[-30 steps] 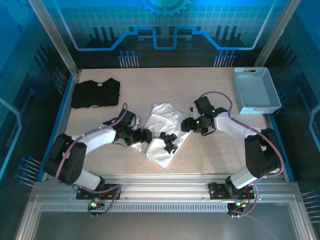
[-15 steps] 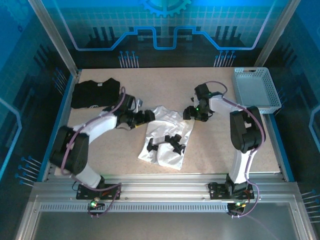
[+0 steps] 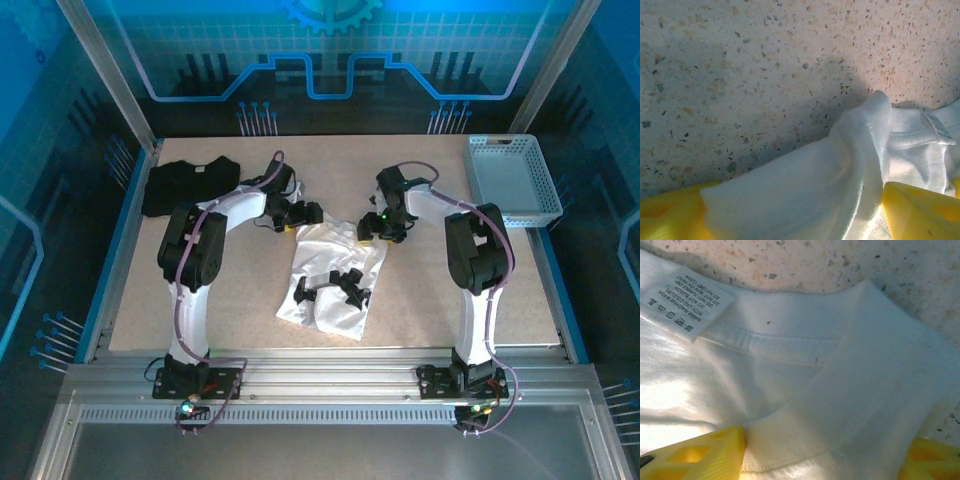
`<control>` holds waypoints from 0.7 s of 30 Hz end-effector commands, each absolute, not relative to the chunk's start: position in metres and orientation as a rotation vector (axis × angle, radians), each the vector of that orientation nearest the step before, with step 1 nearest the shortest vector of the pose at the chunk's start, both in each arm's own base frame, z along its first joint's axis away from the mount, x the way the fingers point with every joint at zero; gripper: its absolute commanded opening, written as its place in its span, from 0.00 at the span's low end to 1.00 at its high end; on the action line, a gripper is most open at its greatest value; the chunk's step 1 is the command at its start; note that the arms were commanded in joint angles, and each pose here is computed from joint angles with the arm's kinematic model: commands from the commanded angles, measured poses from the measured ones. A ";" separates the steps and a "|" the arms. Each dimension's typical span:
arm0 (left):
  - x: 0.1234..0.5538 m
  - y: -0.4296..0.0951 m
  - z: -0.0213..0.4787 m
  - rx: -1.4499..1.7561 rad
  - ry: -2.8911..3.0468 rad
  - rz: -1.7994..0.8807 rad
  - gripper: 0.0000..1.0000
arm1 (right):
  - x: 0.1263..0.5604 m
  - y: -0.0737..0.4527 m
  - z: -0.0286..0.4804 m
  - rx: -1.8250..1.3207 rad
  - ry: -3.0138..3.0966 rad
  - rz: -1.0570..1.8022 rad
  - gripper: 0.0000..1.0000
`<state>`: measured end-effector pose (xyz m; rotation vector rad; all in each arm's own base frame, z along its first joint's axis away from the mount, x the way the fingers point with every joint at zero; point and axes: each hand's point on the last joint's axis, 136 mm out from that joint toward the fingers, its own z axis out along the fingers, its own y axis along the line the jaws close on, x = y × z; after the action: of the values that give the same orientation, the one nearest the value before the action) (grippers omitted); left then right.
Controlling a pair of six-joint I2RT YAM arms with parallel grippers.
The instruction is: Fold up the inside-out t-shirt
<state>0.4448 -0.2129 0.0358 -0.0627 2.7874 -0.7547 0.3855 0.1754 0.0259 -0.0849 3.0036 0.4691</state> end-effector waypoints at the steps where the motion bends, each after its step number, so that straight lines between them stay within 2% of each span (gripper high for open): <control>1: 0.430 -0.225 0.022 0.008 2.861 -0.795 0.80 | 0.370 0.182 0.007 -0.110 3.091 0.476 0.64; 5: 0.427 -0.230 0.013 0.007 2.883 -0.831 0.73 | 0.368 0.190 0.001 -0.148 3.110 0.475 0.61; 7: 0.425 -0.233 0.009 0.004 2.894 -0.855 0.66 | 0.369 0.191 0.000 -0.153 3.113 0.479 0.56; 15: 0.423 -0.238 -0.003 -0.011 2.909 -0.897 0.32 | 0.376 0.195 0.003 -0.132 3.071 0.572 0.22; 19: 0.427 -0.237 0.001 -0.019 2.889 -0.902 0.18 | 0.383 0.196 0.010 -0.116 3.015 0.641 0.11; 21: 0.431 -0.235 0.006 -0.030 2.864 -0.912 0.05 | 0.389 0.194 0.018 -0.108 2.965 0.675 0.06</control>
<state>0.4469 -0.2175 0.0211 -0.0522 2.8169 -0.8216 0.3922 0.1952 0.0211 -0.1195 2.9805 0.6112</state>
